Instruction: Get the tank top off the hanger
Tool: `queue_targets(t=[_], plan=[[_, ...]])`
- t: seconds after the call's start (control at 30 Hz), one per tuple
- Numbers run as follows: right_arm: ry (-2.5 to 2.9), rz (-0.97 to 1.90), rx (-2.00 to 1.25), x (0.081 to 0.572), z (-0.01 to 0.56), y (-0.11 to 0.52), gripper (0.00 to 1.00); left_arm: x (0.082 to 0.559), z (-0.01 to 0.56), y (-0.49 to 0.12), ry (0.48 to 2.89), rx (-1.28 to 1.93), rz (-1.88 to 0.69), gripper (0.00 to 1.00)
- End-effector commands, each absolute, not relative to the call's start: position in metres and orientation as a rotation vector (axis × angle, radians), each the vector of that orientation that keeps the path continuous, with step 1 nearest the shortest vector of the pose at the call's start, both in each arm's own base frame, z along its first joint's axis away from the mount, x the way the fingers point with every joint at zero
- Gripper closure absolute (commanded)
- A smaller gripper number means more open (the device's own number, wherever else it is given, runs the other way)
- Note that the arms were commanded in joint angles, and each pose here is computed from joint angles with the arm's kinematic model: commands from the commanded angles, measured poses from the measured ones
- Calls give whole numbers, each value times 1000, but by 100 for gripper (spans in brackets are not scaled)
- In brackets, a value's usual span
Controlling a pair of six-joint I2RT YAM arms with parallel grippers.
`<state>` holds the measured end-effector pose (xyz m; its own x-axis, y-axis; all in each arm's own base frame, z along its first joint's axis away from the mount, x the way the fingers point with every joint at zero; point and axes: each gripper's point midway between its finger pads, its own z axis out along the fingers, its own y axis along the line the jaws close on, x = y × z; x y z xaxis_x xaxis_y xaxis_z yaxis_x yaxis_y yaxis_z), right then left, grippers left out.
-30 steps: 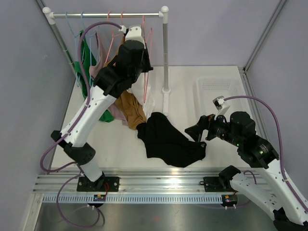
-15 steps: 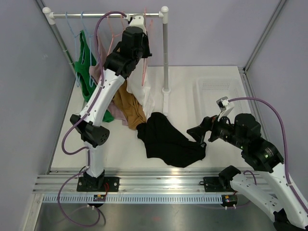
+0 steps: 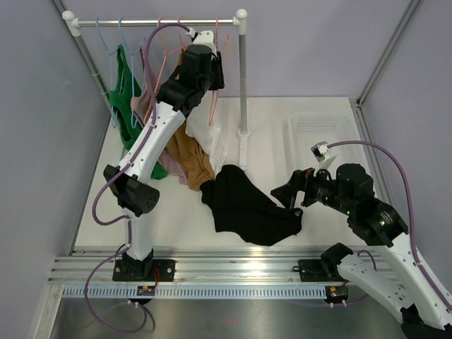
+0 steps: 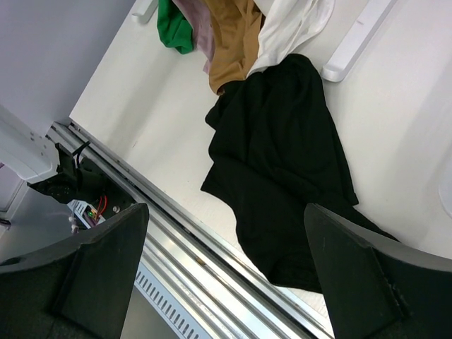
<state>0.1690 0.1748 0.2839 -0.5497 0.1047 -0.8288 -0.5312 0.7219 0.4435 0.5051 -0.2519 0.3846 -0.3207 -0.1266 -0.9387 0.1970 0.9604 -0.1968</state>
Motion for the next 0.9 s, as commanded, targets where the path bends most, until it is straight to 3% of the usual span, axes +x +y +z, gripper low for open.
queue_targets(t=[0.0,0.13,0.17,0.3,0.4,0.43,0.47,0.53,0.8,0.87], plan=[[2007,892,-309,182,280,188,0,477,443,-238,1748,3,-399,59],[2083,928,-310,197,261,206,0,444,464,-229,1715,-13,-438,27],[2125,941,-306,204,249,214,1,437,468,-227,1711,-12,-443,1],[2257,876,-298,224,207,236,1,372,500,-201,1644,-58,-489,1],[2365,706,-312,239,169,248,0,342,471,-187,1695,-121,-470,1],[2388,674,-338,238,160,254,1,317,487,-170,1643,-167,-514,1],[2430,604,-328,245,143,256,0,313,460,-167,1693,-170,-495,1],[2462,534,-347,246,125,260,0,282,467,-145,1649,-202,-532,1],[2616,231,-473,241,38,273,0,216,394,-75,1761,-263,-374,1],[2636,158,-532,233,22,279,4,207,383,-64,1781,-257,-333,1]])
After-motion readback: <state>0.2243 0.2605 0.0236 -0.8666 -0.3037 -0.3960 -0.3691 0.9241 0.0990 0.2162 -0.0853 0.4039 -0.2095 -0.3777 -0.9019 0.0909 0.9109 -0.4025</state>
